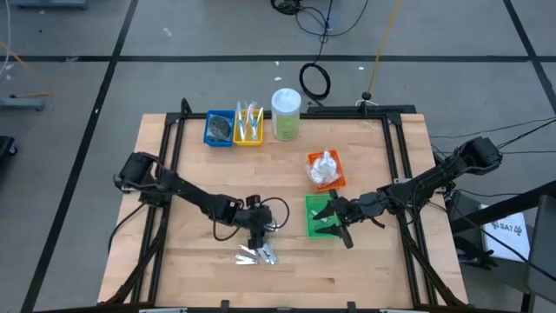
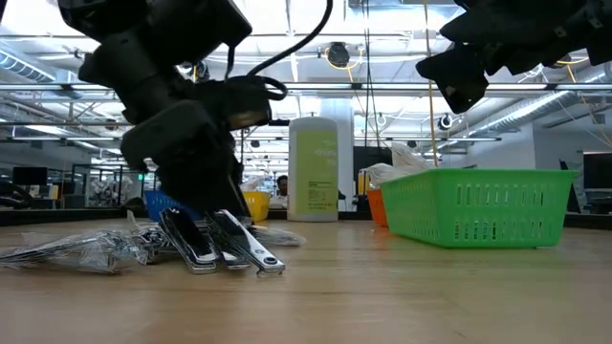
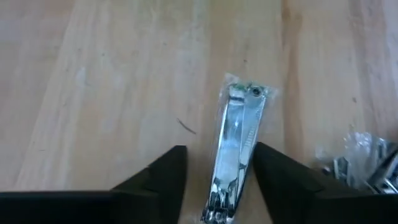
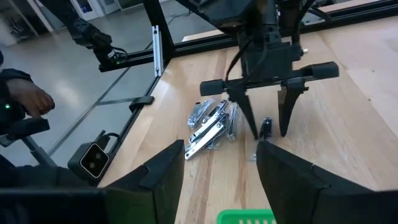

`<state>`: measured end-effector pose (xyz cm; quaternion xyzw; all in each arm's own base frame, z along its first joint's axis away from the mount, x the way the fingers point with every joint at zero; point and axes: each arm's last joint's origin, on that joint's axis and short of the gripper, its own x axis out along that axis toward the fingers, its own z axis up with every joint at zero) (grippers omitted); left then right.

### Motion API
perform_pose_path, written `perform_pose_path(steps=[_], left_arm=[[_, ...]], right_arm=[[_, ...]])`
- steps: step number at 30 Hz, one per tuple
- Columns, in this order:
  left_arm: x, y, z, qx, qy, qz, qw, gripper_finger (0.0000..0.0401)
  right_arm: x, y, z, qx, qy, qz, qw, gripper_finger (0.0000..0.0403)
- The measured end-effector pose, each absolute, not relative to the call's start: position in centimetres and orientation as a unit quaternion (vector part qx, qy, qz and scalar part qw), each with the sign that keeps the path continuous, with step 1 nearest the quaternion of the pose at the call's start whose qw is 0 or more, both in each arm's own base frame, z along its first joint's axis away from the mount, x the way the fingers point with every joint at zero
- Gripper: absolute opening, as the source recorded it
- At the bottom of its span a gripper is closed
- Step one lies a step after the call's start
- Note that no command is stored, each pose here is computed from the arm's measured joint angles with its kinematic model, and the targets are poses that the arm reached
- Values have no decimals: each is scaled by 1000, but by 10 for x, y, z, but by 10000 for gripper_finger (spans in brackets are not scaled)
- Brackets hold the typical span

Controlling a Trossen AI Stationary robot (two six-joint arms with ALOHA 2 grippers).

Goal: Pick & Place Travel size toiletries
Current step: Put the nail cutter into the green bin

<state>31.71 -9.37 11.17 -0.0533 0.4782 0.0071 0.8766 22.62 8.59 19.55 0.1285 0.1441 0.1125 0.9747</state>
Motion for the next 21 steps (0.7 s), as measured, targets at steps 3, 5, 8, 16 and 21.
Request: perform_pose_path(steps=[3,5,8,16,21], left_arm=[[318,-92,112,-61,474,22,878,135],[318,-92,111,-55,474,21,879,110],[318,-92,111,-37,474,9,880,75],[313,-90,134,30,439,37,897,38],[306,-94,174,147,349,108,919,38]], right_arm=[[226,86,195,128,144,113,975,185],[226,86,195,128,144,112,975,185],[226,86,195,128,145,112,975,185],[227,83,196,126,133,72,980,184],[230,81,200,131,96,27,986,181]])
